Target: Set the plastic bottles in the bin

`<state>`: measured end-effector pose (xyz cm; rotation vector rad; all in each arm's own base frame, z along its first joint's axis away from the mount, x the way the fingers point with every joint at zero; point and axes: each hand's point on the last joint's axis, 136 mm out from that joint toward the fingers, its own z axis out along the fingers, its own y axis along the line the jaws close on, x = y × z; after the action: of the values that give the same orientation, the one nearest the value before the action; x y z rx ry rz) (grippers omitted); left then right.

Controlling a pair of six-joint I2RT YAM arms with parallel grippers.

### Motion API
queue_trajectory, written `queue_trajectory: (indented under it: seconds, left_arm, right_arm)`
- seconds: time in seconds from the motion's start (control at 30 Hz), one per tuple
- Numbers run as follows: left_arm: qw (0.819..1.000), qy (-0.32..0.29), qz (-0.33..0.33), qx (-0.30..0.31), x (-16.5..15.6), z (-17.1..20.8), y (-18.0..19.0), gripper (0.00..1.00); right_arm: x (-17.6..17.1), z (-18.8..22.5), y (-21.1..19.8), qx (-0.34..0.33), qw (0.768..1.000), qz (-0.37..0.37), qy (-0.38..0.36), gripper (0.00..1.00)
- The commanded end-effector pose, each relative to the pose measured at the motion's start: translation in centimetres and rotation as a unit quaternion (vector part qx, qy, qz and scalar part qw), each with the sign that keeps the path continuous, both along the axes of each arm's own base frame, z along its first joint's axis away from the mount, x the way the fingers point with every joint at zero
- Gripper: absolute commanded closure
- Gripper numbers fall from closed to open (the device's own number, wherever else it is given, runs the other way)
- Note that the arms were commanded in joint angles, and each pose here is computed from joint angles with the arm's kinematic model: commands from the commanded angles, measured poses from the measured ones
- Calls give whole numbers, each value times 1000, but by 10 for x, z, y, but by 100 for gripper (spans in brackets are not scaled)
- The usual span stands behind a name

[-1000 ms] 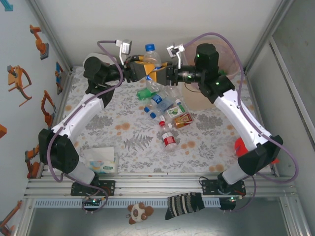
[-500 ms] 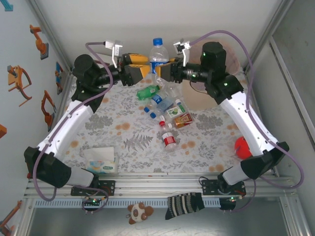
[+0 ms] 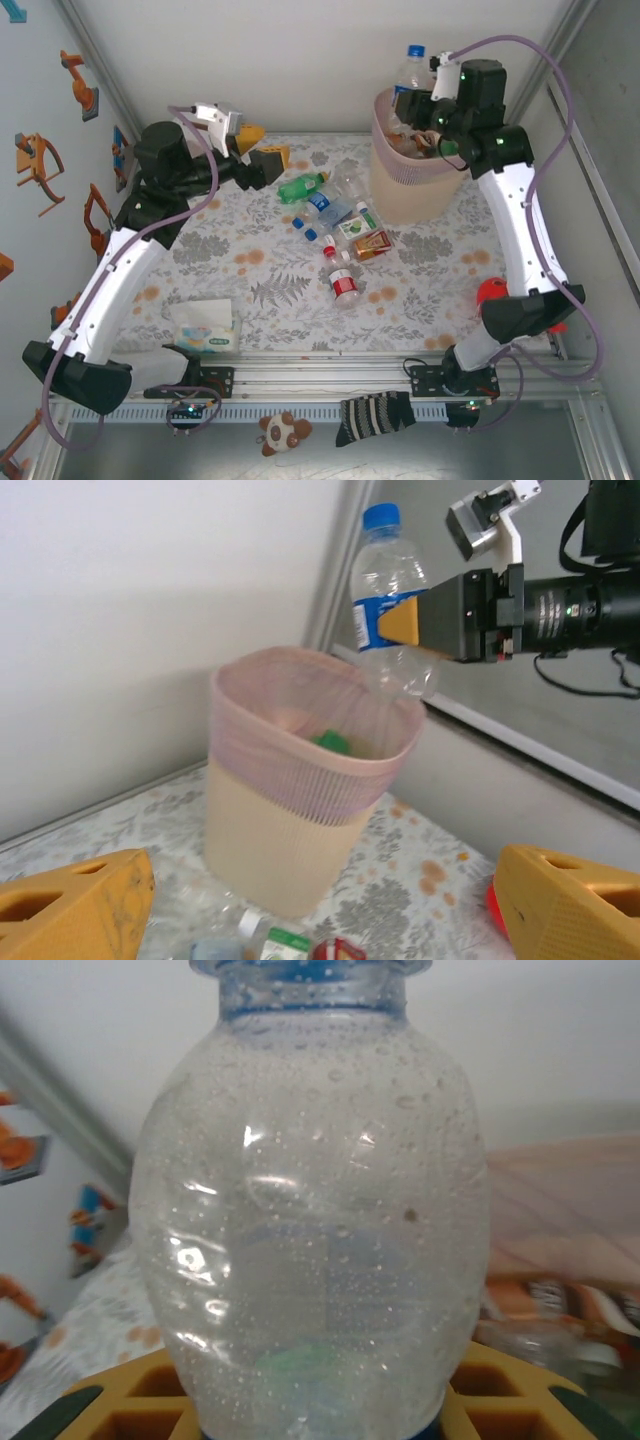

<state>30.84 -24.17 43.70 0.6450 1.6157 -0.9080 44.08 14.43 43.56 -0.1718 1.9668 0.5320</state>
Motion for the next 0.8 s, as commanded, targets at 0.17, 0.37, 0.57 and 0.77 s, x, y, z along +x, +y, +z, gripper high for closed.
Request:
queue_trajectory:
  seconds: [0.17,0.37,0.57,0.77]
  left_arm:
    - [994,41,92,51,21,-36,33,12]
    - [992,64,97,51,26,-49,40,12]
    - [991,82,95,50,29,-58,40,13]
    - [991,92,83,44,31,-62,36,14]
  right_arm:
    - [28,-57,-42,-121,988,-40,84,66]
    - [36,-97,-37,-174,975,20,134,66]
    - [40,-142,-33,-186,960,67,200,66]
    - [38,-186,-26,-184,940,109,267,66]
